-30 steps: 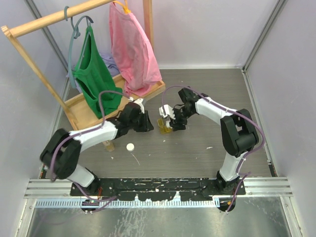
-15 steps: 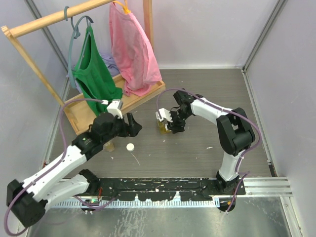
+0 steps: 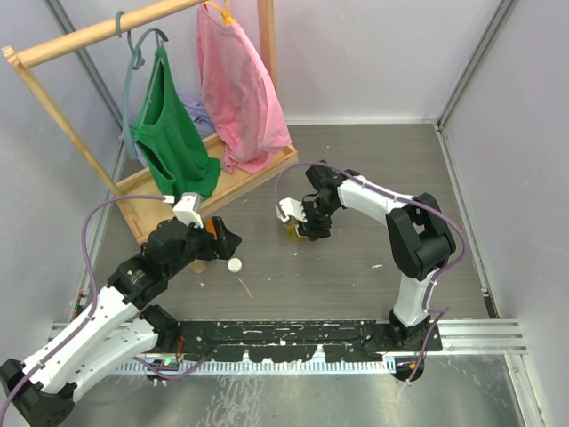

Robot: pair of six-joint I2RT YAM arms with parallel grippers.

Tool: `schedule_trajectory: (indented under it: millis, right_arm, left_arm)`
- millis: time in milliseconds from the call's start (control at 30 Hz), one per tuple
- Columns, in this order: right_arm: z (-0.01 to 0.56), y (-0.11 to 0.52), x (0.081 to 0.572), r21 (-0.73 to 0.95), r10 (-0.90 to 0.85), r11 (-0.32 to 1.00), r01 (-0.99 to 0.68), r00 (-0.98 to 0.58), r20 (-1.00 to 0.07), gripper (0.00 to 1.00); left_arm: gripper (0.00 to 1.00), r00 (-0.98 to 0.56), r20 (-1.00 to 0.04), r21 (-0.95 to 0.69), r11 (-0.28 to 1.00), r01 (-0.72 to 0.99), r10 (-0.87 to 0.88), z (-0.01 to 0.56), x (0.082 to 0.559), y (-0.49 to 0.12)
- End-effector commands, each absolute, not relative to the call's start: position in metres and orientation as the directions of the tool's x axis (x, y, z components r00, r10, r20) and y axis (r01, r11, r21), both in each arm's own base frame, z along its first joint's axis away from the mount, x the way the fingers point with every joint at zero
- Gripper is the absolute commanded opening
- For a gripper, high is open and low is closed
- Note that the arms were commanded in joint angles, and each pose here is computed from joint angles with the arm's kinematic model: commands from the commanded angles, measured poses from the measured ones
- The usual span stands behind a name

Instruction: Sort the pills into containers

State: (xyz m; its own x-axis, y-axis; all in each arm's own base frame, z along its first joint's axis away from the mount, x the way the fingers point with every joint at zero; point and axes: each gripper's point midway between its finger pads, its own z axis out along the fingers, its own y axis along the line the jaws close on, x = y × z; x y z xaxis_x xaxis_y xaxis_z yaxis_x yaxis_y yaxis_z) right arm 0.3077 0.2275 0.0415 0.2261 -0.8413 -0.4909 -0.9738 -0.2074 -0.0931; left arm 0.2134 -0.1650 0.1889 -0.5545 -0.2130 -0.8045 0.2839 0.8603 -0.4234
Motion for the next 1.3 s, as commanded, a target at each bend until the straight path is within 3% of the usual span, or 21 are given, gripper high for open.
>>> schedule_trajectory:
  millis: [0,1267]
  right_arm:
    - [0.0563,0.2328,0.3174,-0.131,-0.845,-0.208,-0.969,0.245,-0.475,0.01]
    - [0.0572,0.2353,0.3168,-0.154,-0.925,-0.231,-0.961,0.266,-0.271,0.01]
  left_arm:
    - [0.86,-0.526,-0.821,-0.411,0.869,0.276,-0.222,0.1966,0.2138,-0.1576]
    - [0.87,-0.524,-0.826,-0.398,0.874,0.28,-0.208,0.1948,0.2084,-0.1525]
